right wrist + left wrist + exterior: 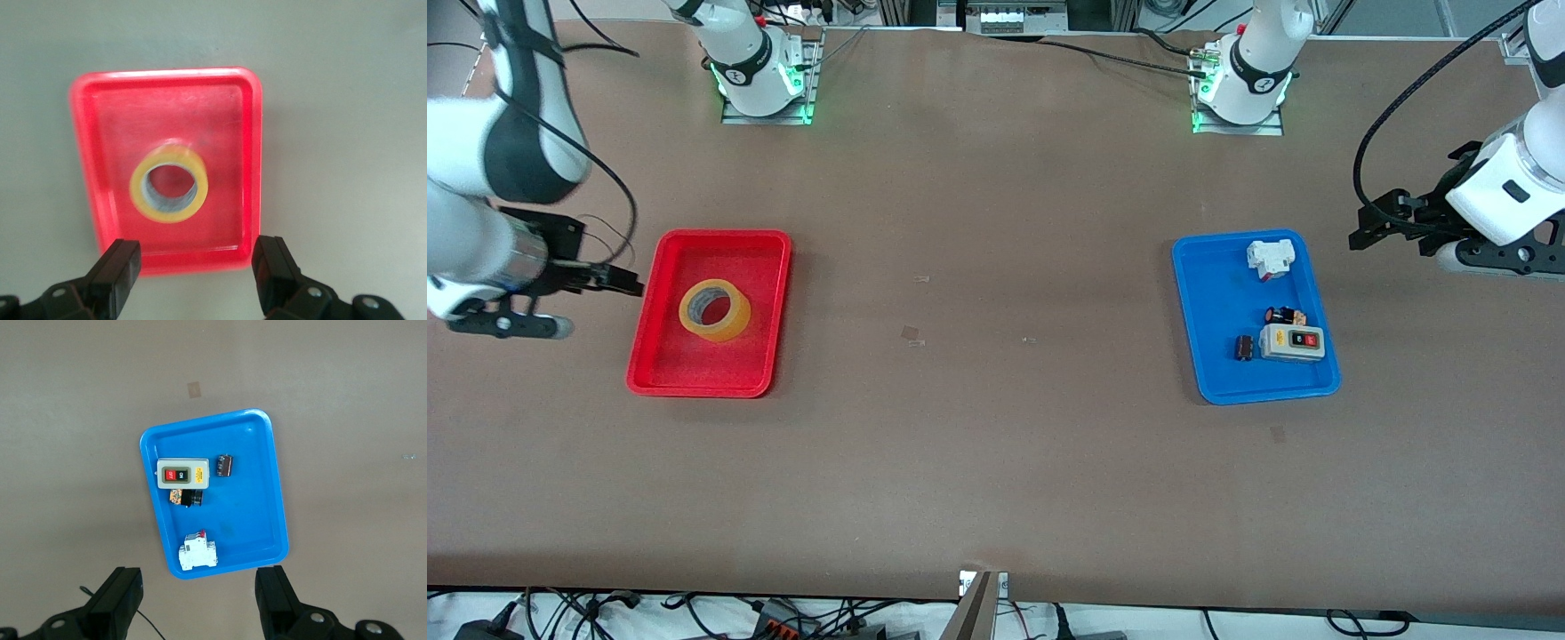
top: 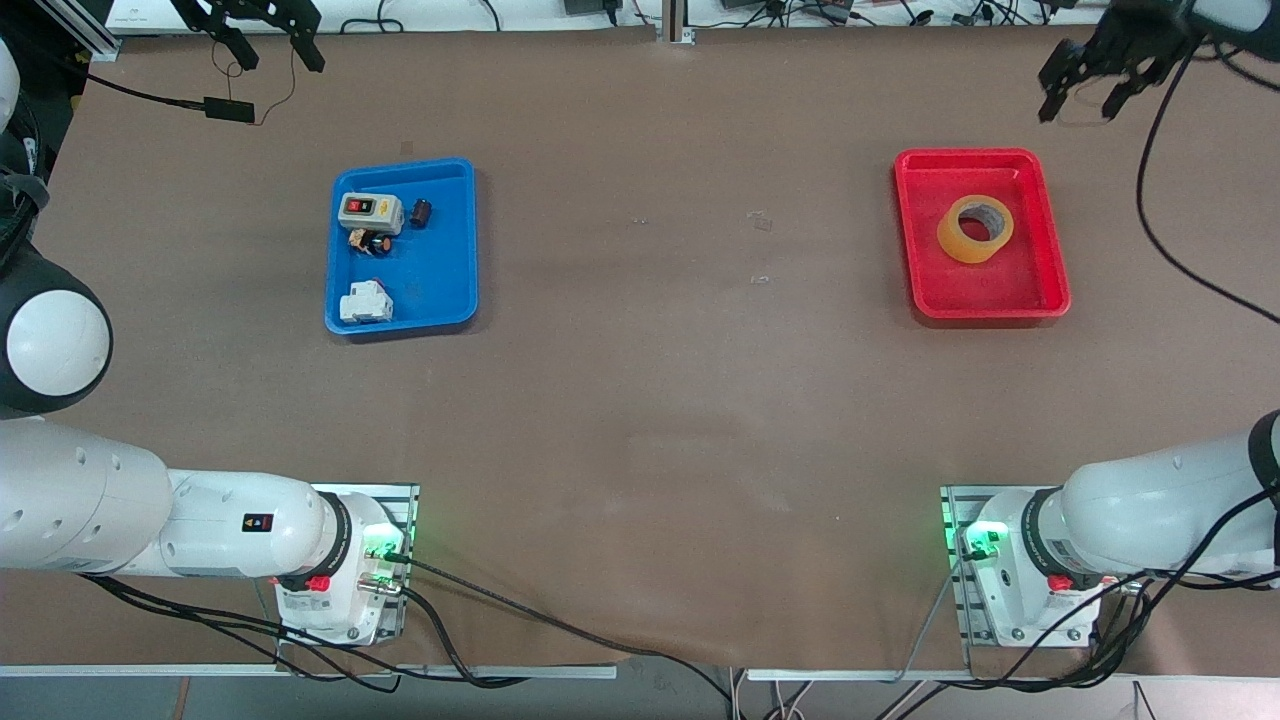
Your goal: Place and move tape with both arms
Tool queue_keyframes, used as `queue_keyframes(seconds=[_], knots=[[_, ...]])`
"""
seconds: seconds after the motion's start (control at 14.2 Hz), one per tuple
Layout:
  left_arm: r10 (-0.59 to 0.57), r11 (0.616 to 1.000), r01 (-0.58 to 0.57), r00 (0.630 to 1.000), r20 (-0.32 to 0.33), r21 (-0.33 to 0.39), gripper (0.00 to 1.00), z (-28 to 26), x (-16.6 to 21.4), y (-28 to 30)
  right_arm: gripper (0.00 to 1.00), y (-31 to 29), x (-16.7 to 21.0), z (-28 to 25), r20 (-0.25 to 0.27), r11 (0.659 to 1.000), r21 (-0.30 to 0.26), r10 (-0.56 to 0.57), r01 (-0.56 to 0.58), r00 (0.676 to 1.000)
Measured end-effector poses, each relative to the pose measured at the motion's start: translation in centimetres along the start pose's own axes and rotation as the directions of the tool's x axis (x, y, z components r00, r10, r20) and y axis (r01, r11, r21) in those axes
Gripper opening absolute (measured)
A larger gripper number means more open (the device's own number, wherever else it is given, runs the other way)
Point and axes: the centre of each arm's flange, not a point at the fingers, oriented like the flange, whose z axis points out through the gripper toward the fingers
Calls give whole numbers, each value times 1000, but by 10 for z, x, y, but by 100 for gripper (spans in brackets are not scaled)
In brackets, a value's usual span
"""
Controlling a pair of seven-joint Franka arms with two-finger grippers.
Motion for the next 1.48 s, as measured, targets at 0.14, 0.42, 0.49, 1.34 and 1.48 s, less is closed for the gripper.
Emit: queue_keyframes(seconds=[0.14, 0.42, 0.49, 1.34, 1.48], knots=[[-1, 1000, 1, 1000, 2, 0, 100, 1, 0, -1, 100, -1, -6, -39, 14, 1000, 8, 0, 0, 1000], [-1, 1000, 1, 1000, 3, 0, 100, 1, 0, -1, 100, 4, -11, -86, -26, 999, 35, -13, 14, 1000], [-1, 1000, 1, 1000, 3, 0, 100, 1, 0, -1, 100, 6, -13, -91, -28, 998, 46, -31, 32, 999], [-5, 1000, 5, 1000, 18, -1, 100, 5, -6, -3, 100, 0, -17, -90, -77, 997, 52, -52, 56, 996], [-6, 1000, 6, 1000, 26, 0, 100, 8, -13, -3, 100, -1, -20, -85, -101, 997, 50, -51, 56, 994]])
